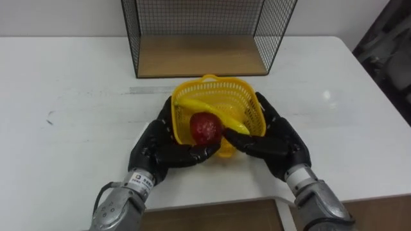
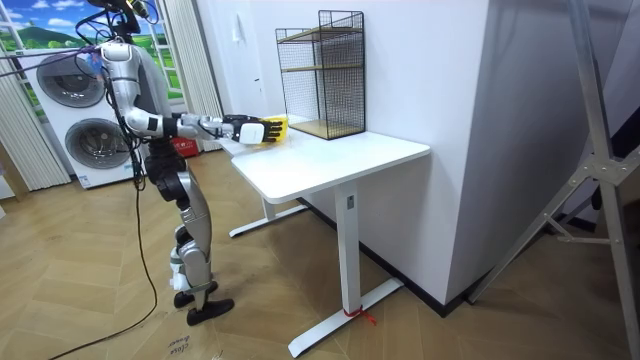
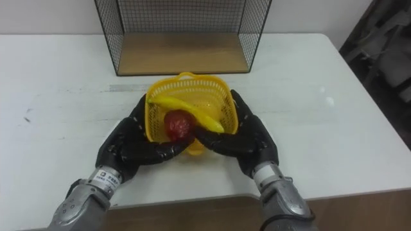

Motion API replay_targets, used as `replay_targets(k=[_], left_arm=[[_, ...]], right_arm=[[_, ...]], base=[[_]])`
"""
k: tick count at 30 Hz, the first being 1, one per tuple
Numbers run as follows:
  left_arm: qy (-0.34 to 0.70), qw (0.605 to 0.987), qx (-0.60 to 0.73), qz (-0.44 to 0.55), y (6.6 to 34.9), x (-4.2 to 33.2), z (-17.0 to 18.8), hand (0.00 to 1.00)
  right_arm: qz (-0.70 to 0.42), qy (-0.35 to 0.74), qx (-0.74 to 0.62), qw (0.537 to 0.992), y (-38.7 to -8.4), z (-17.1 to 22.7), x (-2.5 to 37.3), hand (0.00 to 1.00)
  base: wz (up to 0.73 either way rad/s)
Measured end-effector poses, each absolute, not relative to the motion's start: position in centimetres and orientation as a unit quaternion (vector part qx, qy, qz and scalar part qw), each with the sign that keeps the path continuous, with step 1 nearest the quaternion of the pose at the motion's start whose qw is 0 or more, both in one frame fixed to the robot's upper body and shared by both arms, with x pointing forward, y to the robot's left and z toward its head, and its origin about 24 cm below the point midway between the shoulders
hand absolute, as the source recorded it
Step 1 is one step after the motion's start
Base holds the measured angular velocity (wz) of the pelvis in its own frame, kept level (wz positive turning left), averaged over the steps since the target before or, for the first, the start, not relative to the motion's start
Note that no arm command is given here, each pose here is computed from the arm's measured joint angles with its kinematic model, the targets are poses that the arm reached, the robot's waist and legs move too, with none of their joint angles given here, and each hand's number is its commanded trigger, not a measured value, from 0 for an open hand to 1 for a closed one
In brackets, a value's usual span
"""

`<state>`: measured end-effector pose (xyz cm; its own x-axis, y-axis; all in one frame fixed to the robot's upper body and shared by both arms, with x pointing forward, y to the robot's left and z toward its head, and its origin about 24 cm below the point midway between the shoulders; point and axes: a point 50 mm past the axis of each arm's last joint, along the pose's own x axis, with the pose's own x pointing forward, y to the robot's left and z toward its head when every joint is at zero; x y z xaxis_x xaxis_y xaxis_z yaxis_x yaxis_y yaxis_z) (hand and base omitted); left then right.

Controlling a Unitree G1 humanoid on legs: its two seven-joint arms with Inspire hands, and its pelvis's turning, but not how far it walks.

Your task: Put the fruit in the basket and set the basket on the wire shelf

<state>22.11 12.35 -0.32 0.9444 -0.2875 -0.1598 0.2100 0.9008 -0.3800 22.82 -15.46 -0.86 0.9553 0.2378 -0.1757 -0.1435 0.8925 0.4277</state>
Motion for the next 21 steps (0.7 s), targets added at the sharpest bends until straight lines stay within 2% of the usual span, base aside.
replay_targets(k=[21], left_arm=[[0.099,0.973,-0.16,-0.137,12.16,22.14,-0.01,0.0]], right_arm=[[0.092,0.114,0.209,0.967,-15.45,-0.94,22.81,0.0]], base=[[-0.02]])
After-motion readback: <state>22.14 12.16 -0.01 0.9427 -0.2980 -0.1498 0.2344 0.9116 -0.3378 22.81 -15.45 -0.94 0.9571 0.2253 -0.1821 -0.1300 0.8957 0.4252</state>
